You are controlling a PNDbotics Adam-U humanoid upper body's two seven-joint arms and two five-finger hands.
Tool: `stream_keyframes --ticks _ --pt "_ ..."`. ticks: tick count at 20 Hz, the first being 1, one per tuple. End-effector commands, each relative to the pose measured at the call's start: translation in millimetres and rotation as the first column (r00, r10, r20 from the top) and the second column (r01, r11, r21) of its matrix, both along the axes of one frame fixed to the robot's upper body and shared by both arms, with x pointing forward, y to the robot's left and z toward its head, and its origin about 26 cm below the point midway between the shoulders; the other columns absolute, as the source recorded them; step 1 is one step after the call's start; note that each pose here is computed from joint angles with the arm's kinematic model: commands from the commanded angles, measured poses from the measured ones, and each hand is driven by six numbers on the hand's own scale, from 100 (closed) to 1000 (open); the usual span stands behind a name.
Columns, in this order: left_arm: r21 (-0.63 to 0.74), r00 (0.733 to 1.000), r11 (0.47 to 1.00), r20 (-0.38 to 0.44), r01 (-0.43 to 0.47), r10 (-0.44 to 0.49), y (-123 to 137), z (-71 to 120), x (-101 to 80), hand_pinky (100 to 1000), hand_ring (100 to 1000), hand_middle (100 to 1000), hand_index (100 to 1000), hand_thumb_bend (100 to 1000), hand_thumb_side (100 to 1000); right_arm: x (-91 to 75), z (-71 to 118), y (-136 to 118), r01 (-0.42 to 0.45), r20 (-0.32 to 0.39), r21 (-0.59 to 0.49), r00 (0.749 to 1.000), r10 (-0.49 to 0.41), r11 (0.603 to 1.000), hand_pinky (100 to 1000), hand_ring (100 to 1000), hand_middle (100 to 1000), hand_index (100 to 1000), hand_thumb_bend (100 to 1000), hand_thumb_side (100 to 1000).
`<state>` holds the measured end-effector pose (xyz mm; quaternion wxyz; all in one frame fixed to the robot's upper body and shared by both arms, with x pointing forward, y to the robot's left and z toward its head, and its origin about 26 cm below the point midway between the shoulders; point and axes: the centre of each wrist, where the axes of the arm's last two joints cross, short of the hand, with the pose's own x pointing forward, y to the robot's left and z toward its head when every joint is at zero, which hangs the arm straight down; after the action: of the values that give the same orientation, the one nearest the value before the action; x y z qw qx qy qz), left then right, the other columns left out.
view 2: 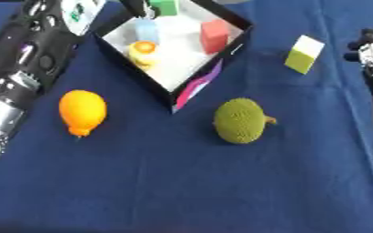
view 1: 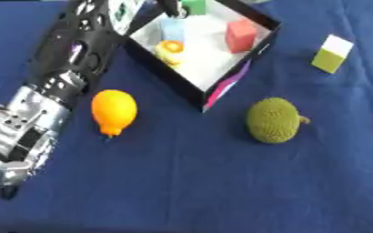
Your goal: Pick up objects on the table and place them in the box.
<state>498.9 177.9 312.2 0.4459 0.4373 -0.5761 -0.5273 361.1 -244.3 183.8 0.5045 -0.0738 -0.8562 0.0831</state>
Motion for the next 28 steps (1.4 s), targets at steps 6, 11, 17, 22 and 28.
stream_keyframes --ticks 6,11,17,22,28 --pt "-0.010 0.999 1.000 0.037 -0.017 0.018 1 -6.7 6.1 831 874 849 870 444 138 -0.7 8.7 1 -0.013 0.027 -0.003 1.000 0.013 1.000 983 763 718 859 100 706" --pt "-0.062 0.998 0.998 0.065 0.010 -0.006 8 0.1 2.8 824 872 846 899 385 229 -0.9 8.3 -1 -0.007 0.027 -0.004 1.000 0.007 1.000 983 763 718 859 100 706" --pt "-0.153 0.982 0.980 0.161 0.124 -0.099 35 50.3 -25.7 796 841 808 854 288 162 -2.1 6.1 -9 0.024 0.021 -0.017 0.999 -0.023 1.000 983 763 718 859 100 706" --pt "-0.114 0.967 0.970 0.164 0.216 -0.196 71 85.6 -70.5 801 838 801 851 298 166 -3.8 4.6 -19 0.058 0.019 -0.033 0.998 -0.058 0.998 983 764 719 859 100 706" --pt "-0.064 0.955 0.956 0.096 0.287 -0.281 101 89.6 -135.4 803 832 796 852 322 191 -5.4 4.1 -27 0.084 0.021 -0.045 0.996 -0.083 0.995 983 764 719 859 100 705"
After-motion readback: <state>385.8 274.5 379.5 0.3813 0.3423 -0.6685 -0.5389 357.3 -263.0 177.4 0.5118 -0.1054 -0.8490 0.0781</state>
